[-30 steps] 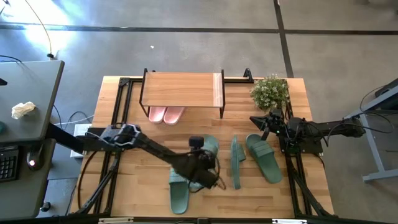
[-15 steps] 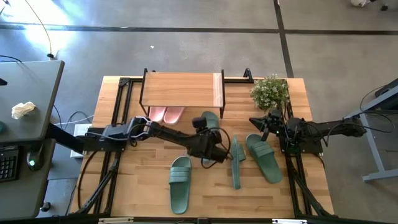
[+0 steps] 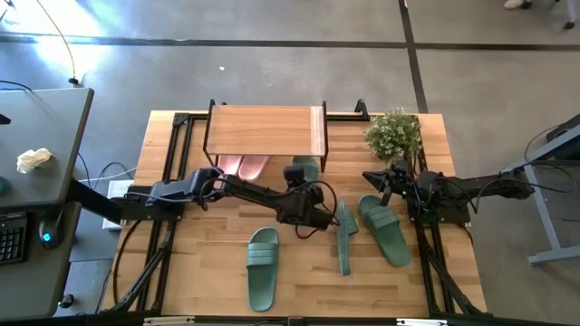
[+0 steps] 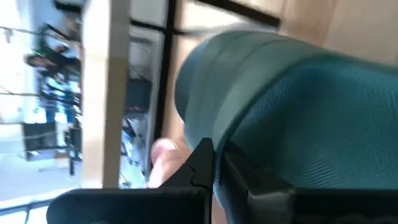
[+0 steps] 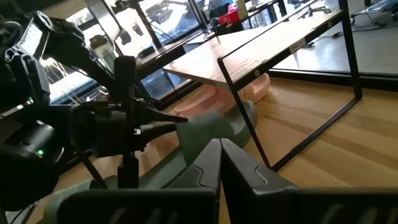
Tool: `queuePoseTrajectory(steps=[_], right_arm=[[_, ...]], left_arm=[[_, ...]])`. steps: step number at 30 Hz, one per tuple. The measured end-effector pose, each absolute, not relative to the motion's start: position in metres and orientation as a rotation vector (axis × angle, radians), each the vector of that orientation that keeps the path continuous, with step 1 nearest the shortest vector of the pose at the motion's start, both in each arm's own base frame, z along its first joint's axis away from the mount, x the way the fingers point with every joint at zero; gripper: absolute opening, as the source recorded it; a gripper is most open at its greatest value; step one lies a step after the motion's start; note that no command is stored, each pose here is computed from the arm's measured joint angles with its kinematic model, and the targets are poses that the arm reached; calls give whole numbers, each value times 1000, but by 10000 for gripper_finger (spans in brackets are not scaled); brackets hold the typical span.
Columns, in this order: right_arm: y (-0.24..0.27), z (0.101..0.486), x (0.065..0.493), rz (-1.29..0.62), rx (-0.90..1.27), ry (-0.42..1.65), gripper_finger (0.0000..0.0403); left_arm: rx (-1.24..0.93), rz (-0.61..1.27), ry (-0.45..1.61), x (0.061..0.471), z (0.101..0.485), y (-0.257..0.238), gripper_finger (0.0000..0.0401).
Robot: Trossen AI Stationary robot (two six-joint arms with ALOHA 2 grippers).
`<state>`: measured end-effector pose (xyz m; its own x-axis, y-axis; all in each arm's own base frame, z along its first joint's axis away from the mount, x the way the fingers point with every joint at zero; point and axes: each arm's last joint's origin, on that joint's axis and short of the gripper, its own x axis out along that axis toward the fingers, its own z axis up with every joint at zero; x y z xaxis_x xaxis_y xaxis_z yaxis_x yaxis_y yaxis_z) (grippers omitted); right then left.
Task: Pick and place slides into the shelf
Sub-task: Put the right green slipper on the bottom shelf
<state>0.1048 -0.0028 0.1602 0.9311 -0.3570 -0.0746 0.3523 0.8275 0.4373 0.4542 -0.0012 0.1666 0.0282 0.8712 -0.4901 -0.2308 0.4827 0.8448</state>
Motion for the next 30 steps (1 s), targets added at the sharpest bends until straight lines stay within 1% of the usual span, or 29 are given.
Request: queuePoseTrajectory(steps=[4, 9, 14, 19, 30], right_arm=[[-3, 159, 105, -379, 458, -1, 0], [-3, 159, 106, -380, 455, 3, 0], [-3, 159, 106, -380, 448, 5, 0], [-3, 159, 106, -379, 446, 5, 0], [-3, 159, 106, -377, 449, 5, 0]], left_arm=[[672, 937, 1296, 450, 156, 1, 0], [679, 940, 1281, 449, 143, 3, 0], [698, 911, 1269, 457, 144, 11, 0], [717, 905, 1277, 462, 144, 29, 0], [655, 925, 1333, 458, 143, 62, 0]])
